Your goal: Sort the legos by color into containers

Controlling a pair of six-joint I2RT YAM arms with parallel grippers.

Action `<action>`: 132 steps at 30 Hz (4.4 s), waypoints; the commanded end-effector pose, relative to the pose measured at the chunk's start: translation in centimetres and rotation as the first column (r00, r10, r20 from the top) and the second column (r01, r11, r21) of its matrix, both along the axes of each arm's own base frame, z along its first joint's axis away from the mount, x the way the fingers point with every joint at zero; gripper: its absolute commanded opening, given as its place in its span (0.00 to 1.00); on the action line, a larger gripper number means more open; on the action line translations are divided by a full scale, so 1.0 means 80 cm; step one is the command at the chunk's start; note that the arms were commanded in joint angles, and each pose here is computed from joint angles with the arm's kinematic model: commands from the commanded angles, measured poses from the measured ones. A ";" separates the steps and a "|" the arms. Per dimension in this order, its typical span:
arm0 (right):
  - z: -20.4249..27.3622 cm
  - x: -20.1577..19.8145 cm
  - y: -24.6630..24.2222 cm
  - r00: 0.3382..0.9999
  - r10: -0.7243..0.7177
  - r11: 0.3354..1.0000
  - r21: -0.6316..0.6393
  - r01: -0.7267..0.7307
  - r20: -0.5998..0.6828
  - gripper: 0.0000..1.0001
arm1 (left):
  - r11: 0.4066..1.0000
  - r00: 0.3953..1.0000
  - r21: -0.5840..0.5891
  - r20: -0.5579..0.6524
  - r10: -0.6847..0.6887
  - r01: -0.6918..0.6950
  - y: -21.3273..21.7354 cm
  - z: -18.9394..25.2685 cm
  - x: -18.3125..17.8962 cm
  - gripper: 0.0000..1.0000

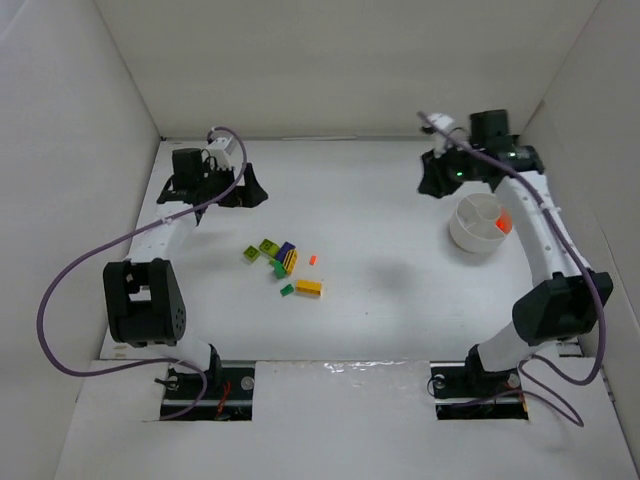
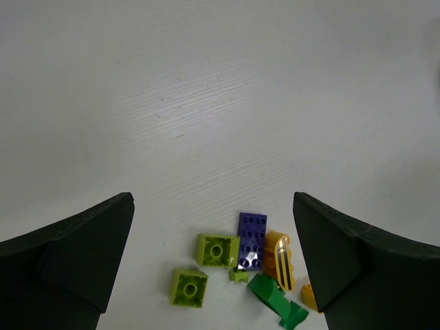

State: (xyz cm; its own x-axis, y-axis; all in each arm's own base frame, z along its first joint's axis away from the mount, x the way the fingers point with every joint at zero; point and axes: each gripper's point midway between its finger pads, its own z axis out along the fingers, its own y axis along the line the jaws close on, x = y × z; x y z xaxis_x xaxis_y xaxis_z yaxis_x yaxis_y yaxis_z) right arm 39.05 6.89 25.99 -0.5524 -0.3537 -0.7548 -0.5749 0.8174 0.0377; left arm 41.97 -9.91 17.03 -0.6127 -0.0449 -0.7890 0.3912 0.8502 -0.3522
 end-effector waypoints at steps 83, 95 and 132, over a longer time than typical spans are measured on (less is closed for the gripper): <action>-0.315 -0.091 0.363 -0.153 0.921 -0.301 -0.403 -0.864 -0.359 0.11 | 0.986 0.987 0.077 0.078 0.143 -0.149 0.133 0.032 -0.094 1.00; -0.117 -0.069 0.328 0.272 0.961 0.235 -0.390 -0.890 -0.042 0.07 | 0.989 0.989 0.135 0.144 0.034 -0.054 0.071 0.036 -0.061 1.00; -0.057 -0.034 -0.207 0.864 -0.502 0.865 -0.008 0.502 -0.046 0.06 | 0.978 0.970 0.113 0.149 -0.190 0.174 -0.119 0.042 0.045 1.00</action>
State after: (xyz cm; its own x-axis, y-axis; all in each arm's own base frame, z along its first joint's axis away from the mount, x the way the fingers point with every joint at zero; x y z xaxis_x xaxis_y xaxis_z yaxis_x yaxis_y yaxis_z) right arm 35.04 -7.56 20.69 -0.7172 -0.0525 -0.6949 -0.1738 0.9791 0.1055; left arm 45.52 -19.16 18.28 -0.5188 0.1601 -0.8398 0.5751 0.7922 -0.2042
